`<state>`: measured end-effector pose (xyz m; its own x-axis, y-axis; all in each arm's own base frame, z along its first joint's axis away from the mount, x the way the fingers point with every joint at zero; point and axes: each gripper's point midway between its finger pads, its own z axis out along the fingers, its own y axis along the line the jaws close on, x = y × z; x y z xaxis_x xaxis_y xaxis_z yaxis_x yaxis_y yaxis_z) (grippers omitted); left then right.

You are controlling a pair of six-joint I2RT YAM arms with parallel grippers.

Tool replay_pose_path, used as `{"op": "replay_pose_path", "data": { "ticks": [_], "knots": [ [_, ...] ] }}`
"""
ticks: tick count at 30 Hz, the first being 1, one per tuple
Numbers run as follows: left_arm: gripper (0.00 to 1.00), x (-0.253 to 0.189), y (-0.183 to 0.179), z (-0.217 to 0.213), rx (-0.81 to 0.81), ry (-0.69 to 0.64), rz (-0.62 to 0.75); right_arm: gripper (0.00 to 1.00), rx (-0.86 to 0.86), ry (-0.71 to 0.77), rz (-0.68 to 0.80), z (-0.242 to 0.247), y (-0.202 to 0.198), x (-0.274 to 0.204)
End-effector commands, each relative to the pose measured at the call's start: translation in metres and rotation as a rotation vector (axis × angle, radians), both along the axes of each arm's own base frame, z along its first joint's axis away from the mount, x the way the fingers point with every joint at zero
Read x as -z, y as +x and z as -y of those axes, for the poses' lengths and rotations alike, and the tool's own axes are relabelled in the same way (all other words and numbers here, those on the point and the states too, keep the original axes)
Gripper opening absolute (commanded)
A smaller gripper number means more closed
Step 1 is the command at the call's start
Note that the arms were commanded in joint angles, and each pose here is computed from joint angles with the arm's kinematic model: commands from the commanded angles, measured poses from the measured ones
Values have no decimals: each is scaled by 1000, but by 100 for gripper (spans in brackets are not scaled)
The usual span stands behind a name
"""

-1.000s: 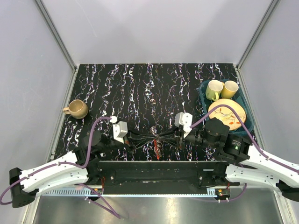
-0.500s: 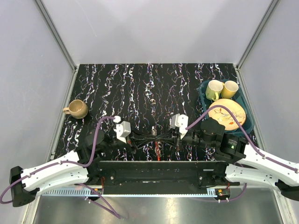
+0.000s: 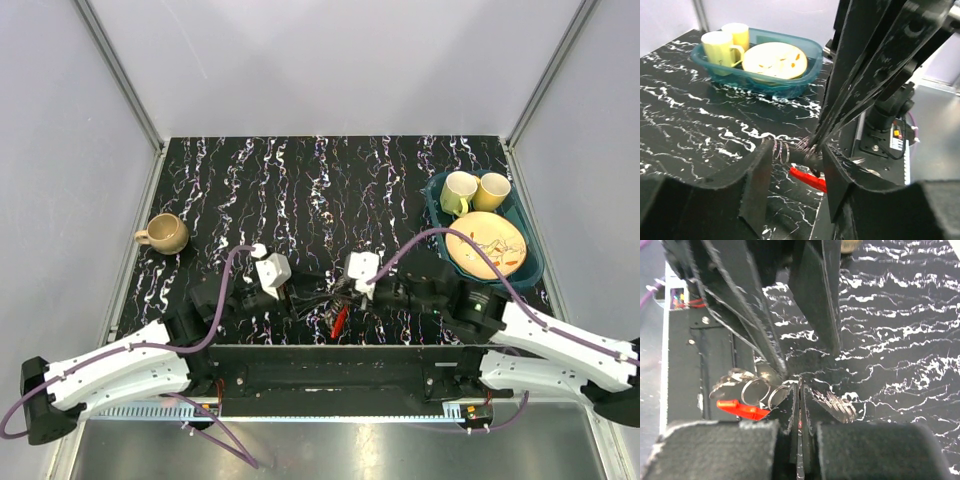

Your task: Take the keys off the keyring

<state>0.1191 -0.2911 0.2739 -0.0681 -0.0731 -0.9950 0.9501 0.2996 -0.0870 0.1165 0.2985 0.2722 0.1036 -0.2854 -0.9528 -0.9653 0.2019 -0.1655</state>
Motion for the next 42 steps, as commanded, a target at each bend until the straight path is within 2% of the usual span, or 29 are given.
{"op": "replay_pose_path", "data": {
  "ticks": [1,3,8,9,13,19,24,42],
  "knots": [
    [49,-28,22,-14,-109,-9,83,0,12,-33,70,-4,27,-12],
    [51,-27,28,-18,-120,15,88,0,36,-36,53,0,48,-13],
    [57,-28,48,-22,-108,40,71,0,-113,-48,-21,1,58,-16],
    [57,-30,52,-23,-77,37,67,0,-124,-39,-15,1,61,-28],
    [57,-42,61,-20,23,38,31,0,-213,-66,-75,2,66,-25],
    [53,-43,72,-11,134,120,62,0,-284,-112,-64,-5,80,-18],
    [45,-27,64,-6,271,165,-3,0,-300,-154,-71,-12,93,-14],
    [39,-18,85,1,233,165,-33,0,-361,-138,-82,-11,91,-17]
  ]
}}
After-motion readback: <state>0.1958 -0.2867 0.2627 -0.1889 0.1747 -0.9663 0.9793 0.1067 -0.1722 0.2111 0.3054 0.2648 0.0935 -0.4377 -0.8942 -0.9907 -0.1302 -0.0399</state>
